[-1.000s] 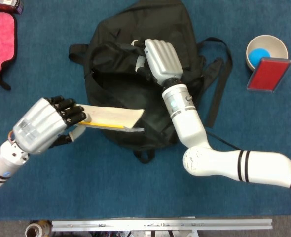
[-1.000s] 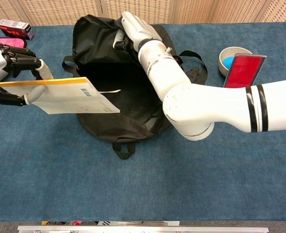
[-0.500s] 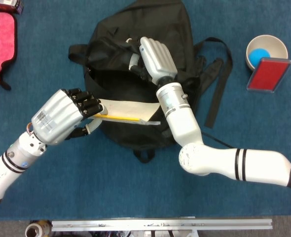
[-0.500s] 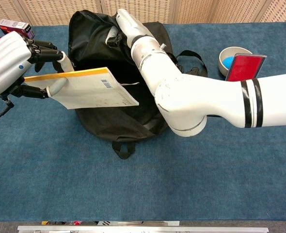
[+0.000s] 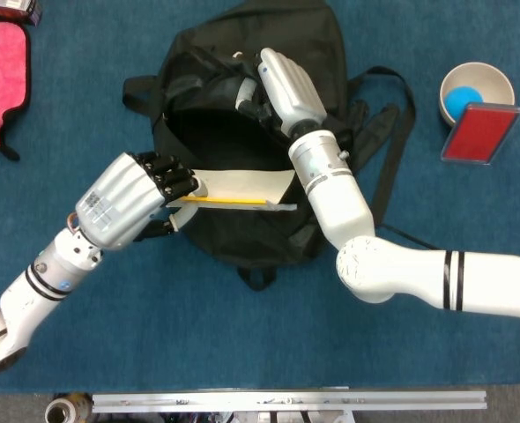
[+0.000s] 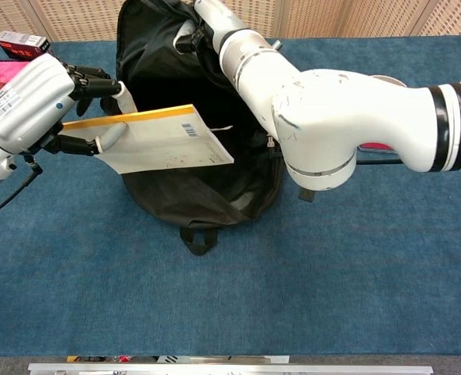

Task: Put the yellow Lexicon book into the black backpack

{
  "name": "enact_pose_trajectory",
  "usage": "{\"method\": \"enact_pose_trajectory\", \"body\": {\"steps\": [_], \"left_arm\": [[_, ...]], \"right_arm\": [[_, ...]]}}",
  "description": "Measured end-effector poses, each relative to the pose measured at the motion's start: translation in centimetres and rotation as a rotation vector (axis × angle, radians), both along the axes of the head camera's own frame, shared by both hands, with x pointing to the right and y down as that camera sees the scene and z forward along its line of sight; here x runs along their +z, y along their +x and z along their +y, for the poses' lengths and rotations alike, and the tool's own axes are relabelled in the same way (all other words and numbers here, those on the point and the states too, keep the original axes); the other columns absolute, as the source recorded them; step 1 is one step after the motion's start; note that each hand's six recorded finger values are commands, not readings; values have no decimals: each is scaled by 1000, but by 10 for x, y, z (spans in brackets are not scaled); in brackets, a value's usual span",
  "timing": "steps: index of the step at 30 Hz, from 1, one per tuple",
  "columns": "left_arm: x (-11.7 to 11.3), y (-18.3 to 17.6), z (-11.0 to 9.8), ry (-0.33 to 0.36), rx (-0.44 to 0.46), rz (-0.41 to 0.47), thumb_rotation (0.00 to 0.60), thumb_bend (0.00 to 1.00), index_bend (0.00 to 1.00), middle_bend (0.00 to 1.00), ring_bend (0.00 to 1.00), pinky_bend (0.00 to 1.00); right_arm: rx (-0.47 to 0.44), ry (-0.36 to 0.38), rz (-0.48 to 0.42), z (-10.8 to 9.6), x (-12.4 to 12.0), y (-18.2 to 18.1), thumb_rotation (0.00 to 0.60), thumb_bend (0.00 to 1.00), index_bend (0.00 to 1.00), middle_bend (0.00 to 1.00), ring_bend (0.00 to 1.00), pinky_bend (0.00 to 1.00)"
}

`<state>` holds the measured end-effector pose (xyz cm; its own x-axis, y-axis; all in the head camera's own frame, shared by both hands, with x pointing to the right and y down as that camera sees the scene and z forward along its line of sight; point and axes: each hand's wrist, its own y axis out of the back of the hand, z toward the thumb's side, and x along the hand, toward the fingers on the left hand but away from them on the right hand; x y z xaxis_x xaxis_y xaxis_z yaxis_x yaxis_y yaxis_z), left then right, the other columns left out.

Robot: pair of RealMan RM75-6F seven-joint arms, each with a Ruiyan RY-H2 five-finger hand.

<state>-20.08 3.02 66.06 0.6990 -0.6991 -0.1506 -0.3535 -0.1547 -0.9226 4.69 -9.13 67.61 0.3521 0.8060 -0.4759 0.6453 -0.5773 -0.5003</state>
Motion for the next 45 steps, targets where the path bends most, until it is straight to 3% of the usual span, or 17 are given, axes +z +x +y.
{"method": "enact_pose_trajectory", "body": {"steps": [19,35,45], "left_arm": [[-9,36,-5,15,3,96,600,494,616,619,522,702],[-14,31,-1,125,-20,111,600,494,616,618,521,702],[-7,40,1,150,-28,130,600,494,616,618,521,702]], "right_arm": [[1,-47,-52,1,-5,-6,600,1000,633,645,651,867],[13,-63,-49,-2,0,-6,600,1000,633,645,651,867],[9,-75,-47,2,3,-9,600,1000,633,645,651,867]]}}
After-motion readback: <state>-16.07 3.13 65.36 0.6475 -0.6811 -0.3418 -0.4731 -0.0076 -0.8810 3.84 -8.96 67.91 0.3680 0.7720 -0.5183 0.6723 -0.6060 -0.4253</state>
